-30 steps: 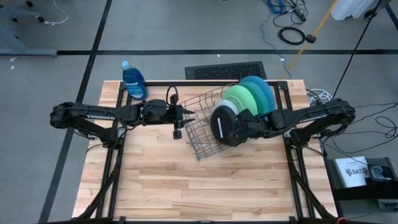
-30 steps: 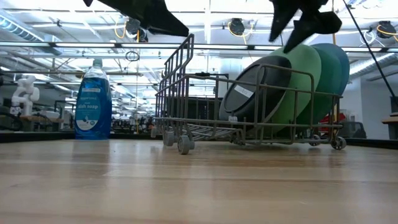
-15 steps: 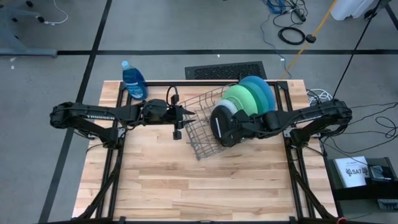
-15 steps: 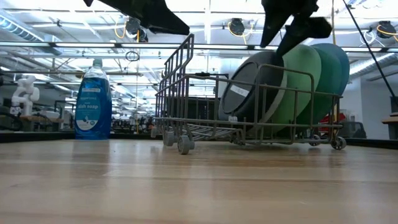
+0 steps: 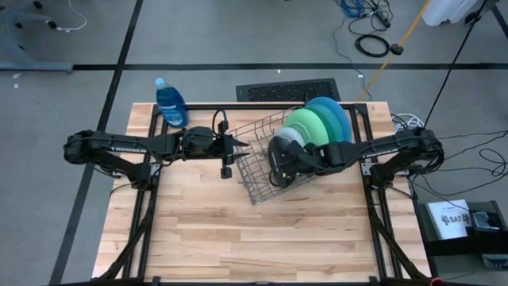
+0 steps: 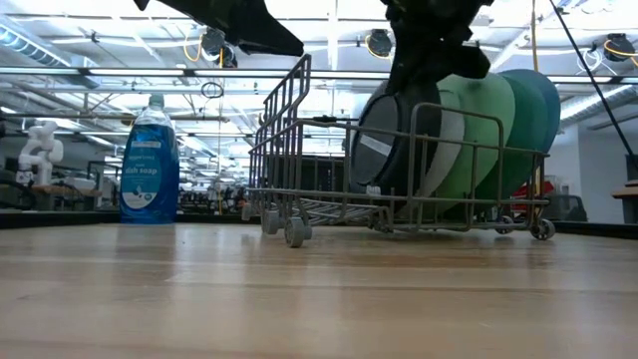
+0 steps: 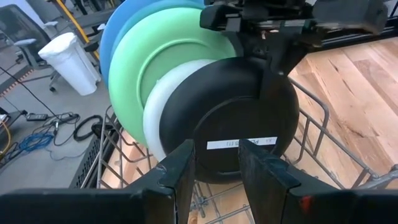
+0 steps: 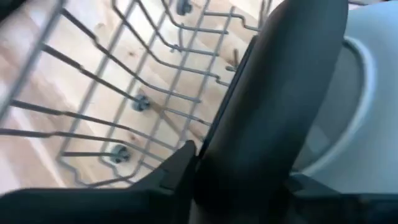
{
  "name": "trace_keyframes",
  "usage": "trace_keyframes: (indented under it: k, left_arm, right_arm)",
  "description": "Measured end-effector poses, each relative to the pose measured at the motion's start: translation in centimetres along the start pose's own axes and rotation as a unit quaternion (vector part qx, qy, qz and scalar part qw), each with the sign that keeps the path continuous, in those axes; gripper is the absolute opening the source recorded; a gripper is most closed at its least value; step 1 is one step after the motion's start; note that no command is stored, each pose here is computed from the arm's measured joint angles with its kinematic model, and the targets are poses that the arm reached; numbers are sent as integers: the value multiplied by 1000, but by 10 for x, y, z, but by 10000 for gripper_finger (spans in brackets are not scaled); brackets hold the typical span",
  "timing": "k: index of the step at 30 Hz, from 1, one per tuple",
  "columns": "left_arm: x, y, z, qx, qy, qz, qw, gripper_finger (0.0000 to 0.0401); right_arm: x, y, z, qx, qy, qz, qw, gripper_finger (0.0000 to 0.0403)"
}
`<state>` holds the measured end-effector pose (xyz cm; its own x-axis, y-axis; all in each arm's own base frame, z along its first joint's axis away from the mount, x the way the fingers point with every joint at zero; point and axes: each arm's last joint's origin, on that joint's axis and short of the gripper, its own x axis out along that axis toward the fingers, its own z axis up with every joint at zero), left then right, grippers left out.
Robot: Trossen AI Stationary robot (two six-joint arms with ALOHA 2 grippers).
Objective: Sort dishes
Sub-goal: Put the black plate into the dish rack
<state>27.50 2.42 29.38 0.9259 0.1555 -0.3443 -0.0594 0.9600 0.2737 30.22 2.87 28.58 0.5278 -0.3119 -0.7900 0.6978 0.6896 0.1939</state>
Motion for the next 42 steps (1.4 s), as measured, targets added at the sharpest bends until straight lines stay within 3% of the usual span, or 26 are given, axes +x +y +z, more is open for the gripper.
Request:
trace_keyframes:
  k: [7,15,28,42]
  left_arm:
    - [0,0,0,0,0,0,1000,127]
    - [0,0,0,0,0,0,1000,127]
    - [0,0,0,0,0,0,1000,127]
    - [0,-1,-2,0,6,-16,1000,127]
  right_arm:
    - [-7,1,2,14,4,33,999,28]
    - [-23,1,11,2,-40,62,997,24]
    - [-18,0,12,-45,-25,77,996,25]
    - [-7,4,15,-24,-7,97,995,25]
